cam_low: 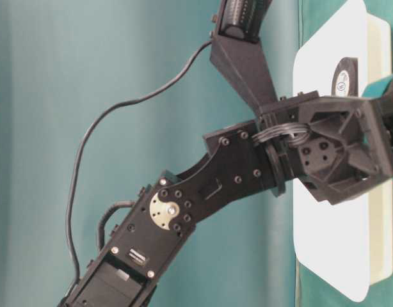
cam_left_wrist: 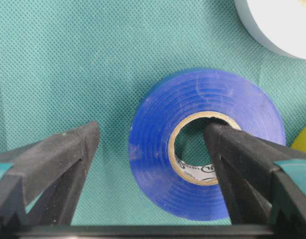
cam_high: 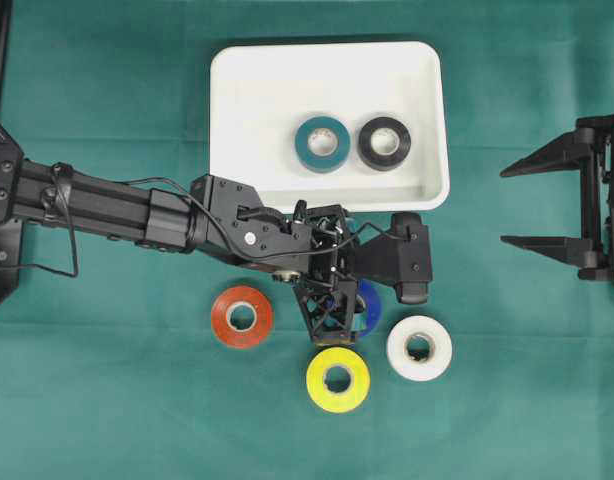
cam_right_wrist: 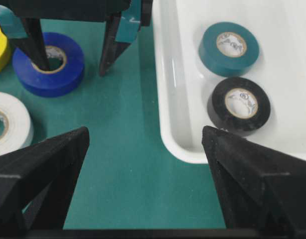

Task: Pick up the tape from a random location and place it into the white case.
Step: 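Lower the left gripper and pinch the blue tape roll's rim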

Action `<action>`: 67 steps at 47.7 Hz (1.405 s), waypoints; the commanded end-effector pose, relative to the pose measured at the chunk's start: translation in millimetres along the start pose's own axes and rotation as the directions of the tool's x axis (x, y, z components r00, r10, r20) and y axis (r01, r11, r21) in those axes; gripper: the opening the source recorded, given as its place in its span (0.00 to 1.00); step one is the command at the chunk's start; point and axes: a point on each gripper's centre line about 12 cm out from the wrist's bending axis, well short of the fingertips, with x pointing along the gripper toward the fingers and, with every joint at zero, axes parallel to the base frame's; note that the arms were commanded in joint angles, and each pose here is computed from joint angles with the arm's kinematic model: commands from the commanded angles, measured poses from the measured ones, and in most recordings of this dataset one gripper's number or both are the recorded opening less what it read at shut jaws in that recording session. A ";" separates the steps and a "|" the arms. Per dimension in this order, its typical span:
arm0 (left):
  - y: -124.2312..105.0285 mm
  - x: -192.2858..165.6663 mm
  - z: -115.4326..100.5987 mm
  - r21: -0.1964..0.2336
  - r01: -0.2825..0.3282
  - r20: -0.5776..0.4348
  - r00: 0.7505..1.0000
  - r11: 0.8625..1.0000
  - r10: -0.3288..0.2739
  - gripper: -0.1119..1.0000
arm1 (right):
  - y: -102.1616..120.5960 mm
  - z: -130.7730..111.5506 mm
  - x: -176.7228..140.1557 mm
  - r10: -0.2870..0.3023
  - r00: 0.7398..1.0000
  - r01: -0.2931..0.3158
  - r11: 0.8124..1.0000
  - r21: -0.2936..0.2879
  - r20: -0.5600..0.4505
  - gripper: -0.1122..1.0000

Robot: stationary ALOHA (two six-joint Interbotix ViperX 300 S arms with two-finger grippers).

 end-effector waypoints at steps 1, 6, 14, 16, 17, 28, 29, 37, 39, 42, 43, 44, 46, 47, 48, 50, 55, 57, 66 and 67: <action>-2.1 -8.5 6.2 0.001 0.004 0.027 1.000 1.000 -0.004 0.99 | 0.2 10.2 -0.7 0.001 1.000 -0.001 1.000 -0.003 0.026 0.90; -2.2 -8.8 6.7 0.001 0.005 0.029 1.000 1.000 -0.005 0.99 | 0.2 10.0 -0.4 0.001 1.000 -0.001 1.000 -0.003 0.024 0.90; -3.1 -9.5 6.9 0.001 0.006 0.030 1.000 1.000 -0.006 0.98 | 0.2 10.7 -0.5 0.001 1.000 -0.001 1.000 -0.004 0.026 0.90; -3.7 -8.5 6.0 0.003 0.007 0.027 1.000 1.000 -0.007 0.96 | 0.2 10.0 -0.4 0.000 1.000 0.000 1.000 -0.006 0.025 0.90; -4.5 -8.5 5.7 0.004 0.007 0.025 1.000 1.000 -0.007 0.95 | 0.2 10.0 -0.4 0.000 1.000 0.000 1.000 -0.006 0.025 0.90; -9.6 -9.8 4.9 0.018 0.010 0.016 1.000 1.000 -0.010 0.45 | 0.2 10.0 -0.4 0.000 1.000 0.000 1.000 -0.006 0.025 0.90; -9.6 -9.8 4.9 0.018 0.010 0.016 1.000 1.000 -0.010 0.40 | 0.2 10.0 -0.4 0.000 1.000 0.000 1.000 -0.006 0.025 0.90; -9.8 -10.6 6.3 0.015 0.010 0.019 1.000 1.000 -0.011 0.31 | 0.1 9.9 -0.4 0.000 1.000 0.000 1.000 -0.006 0.023 0.90; -9.9 -10.9 6.9 0.015 0.011 0.020 1.000 1.000 -0.011 0.31 | 0.1 10.5 -0.5 0.000 1.000 0.000 1.000 -0.006 0.025 0.90; -9.9 -10.9 6.9 0.015 0.011 0.020 1.000 1.000 -0.011 0.31 | 0.1 9.9 -0.4 0.000 1.000 0.000 1.000 -0.006 0.023 0.90; -9.9 -10.9 6.9 0.015 0.011 0.020 1.000 1.000 -0.011 0.31 | 0.1 9.9 -0.4 0.000 1.000 0.000 1.000 -0.006 0.023 0.90; -9.9 -10.9 6.9 0.015 0.011 0.020 1.000 1.000 -0.011 0.31 | 0.1 10.1 -0.7 0.000 1.000 0.000 1.000 -0.006 0.025 0.90; -10.0 -10.9 6.9 0.014 0.012 0.020 1.000 1.000 -0.012 0.31 | 0.1 9.9 -0.4 0.000 1.000 0.000 1.000 -0.006 0.023 0.90; -10.0 -10.9 6.9 0.014 0.012 0.020 1.000 1.000 -0.012 0.31 | 0.1 9.9 -0.4 0.000 1.000 0.000 1.000 -0.006 0.023 0.90; -10.0 -10.9 6.9 0.014 0.012 0.020 1.000 1.000 -0.012 0.31 | 0.1 9.9 -0.4 0.000 1.000 0.000 1.000 -0.006 0.023 0.90; -10.0 -11.6 7.2 0.014 0.012 0.022 1.000 1.000 -0.012 0.31 | 0.1 10.1 -0.7 0.000 1.000 0.000 1.000 -0.006 0.025 0.90; -10.2 -15.0 8.4 0.013 0.013 0.026 1.000 1.000 -0.013 0.31 | 0.1 10.5 -0.5 0.000 1.000 0.000 1.000 -0.006 0.025 0.90; -10.2 -18.4 9.6 0.014 0.013 0.031 0.999 1.000 -0.013 0.31 | 0.1 9.7 -0.4 -0.001 1.000 0.001 1.000 -0.006 0.022 0.90; -10.3 -45.2 14.7 0.014 0.013 0.040 0.999 1.000 -0.014 0.31 | 0.1 10.3 -0.5 -0.001 1.000 0.001 1.000 -0.006 0.023 0.90; -11.1 -49.3 15.4 0.015 0.014 0.043 0.999 1.000 -0.015 0.31 | 0.1 9.7 -0.4 -0.001 1.000 0.001 1.000 -0.006 0.022 0.90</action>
